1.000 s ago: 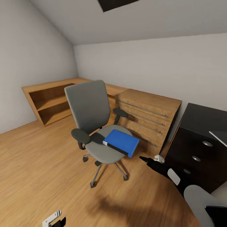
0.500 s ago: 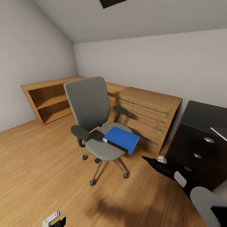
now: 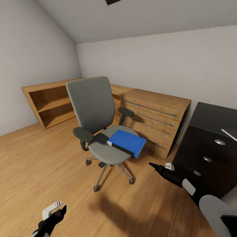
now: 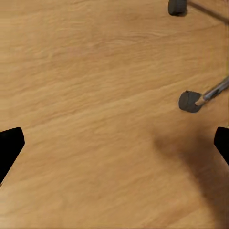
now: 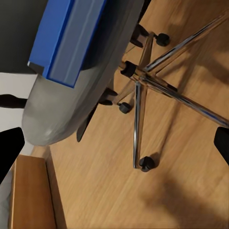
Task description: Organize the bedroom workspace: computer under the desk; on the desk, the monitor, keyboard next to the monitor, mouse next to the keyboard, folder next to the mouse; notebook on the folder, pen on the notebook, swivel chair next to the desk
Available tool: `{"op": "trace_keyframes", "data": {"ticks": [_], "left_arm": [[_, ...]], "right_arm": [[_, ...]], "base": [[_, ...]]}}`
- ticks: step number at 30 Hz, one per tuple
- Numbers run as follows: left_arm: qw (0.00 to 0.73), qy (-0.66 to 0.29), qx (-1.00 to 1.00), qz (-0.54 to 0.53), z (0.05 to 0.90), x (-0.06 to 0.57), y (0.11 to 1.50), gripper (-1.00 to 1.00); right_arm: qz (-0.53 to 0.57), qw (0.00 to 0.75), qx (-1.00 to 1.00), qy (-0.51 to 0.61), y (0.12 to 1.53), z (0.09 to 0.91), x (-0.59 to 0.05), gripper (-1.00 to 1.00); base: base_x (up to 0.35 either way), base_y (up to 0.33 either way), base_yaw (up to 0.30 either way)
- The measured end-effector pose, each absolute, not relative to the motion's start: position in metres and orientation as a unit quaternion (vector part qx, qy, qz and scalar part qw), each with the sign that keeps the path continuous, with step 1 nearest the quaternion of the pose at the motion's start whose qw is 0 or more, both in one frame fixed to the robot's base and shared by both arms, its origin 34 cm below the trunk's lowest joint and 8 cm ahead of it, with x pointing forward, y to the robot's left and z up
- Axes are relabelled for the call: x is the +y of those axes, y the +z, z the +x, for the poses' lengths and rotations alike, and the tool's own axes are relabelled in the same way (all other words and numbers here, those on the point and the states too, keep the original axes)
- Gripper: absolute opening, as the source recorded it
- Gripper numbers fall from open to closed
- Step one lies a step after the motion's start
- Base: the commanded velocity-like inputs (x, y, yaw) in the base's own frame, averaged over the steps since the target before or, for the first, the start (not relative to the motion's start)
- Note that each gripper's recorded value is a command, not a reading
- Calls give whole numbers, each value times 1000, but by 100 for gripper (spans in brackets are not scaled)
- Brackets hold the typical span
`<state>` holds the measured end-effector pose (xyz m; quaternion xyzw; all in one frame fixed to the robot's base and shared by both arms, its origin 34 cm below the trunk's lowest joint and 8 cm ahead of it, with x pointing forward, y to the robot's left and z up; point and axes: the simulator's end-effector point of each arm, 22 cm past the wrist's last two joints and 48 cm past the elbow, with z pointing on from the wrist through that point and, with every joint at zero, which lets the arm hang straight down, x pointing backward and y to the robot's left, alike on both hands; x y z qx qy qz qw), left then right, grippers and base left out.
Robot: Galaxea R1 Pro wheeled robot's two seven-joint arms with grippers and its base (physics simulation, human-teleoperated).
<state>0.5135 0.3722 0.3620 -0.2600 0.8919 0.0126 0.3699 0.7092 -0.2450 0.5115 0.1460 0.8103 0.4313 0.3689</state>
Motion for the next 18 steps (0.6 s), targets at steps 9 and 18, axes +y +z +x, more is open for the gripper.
{"op": "trace_keyframes", "data": {"ticks": [9, 18], "left_arm": [[346, -20, 906, -242, 545, 370, 400, 100], [307, -36, 917, -252, 529, 357, 375, 100]], "right_arm": [[147, 369, 810, 432, 492, 705, -245, 100], [142, 371, 805, 441, 490, 703, -243, 100]], "base": [[0, 0, 0], [0, 0, 0]]}}
